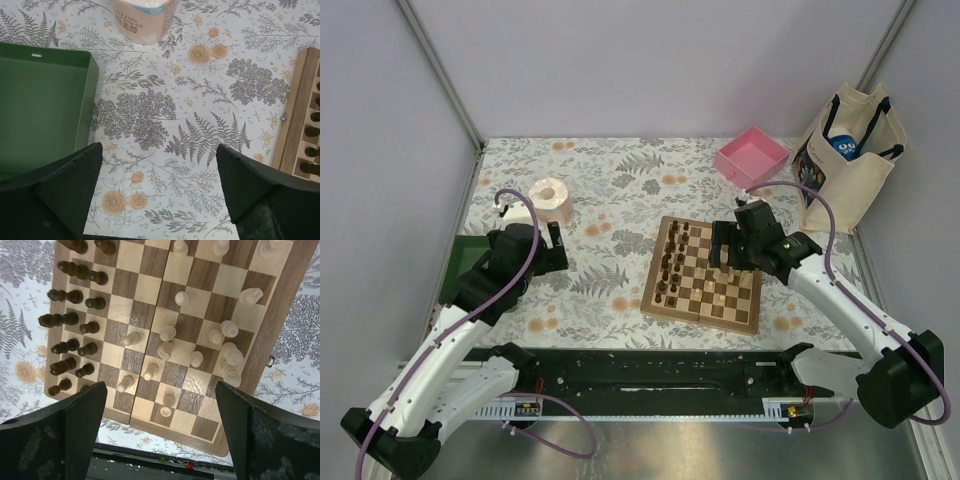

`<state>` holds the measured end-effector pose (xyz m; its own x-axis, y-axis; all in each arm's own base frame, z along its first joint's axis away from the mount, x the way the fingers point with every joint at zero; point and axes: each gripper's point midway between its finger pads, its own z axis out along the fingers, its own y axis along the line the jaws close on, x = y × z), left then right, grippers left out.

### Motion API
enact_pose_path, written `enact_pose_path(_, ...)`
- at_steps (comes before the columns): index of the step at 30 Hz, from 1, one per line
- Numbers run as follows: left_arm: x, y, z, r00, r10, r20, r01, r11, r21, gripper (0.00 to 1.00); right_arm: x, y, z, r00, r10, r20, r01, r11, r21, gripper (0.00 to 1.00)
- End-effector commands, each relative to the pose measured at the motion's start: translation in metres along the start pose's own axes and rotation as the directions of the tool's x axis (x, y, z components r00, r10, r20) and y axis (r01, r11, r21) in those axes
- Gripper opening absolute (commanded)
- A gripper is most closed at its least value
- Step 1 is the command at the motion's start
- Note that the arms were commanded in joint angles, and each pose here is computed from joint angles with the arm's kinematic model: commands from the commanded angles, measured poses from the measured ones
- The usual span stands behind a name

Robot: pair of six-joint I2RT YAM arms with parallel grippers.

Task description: Set up the chess pieces on the board

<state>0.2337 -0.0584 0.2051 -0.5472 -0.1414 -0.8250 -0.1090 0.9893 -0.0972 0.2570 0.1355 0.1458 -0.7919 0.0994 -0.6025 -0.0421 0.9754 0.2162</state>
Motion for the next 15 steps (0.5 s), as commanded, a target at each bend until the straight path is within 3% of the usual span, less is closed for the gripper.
enact_pose_path(1,-0.002,0.000,0.004,1.000,-0.002,0.014,0.002,1.000,-0.007,0.99,0.012,-0.001,0.002,0.998,0.000,-0.058,-0.001,1.000,-0.001,0.99)
enact_pose_path(7,0.006,0.002,0.008,0.999,0.035,-0.037,-0.036,0.999,-0.026,0.99,0.023,-0.029,0.009,0.999,0.009,-0.044,-0.004,0.992,0.127,0.81)
enact_pose_path(10,0.006,0.005,0.011,0.998,0.040,-0.041,-0.042,0.998,-0.048,0.99,0.018,-0.049,0.003,0.999,0.039,-0.008,-0.036,0.971,0.235,0.79)
enact_pose_path(15,0.010,0.001,0.014,0.996,0.059,-0.073,-0.062,0.997,-0.038,0.99,0.008,-0.062,-0.007,0.995,0.084,0.054,-0.095,0.958,0.271,0.77)
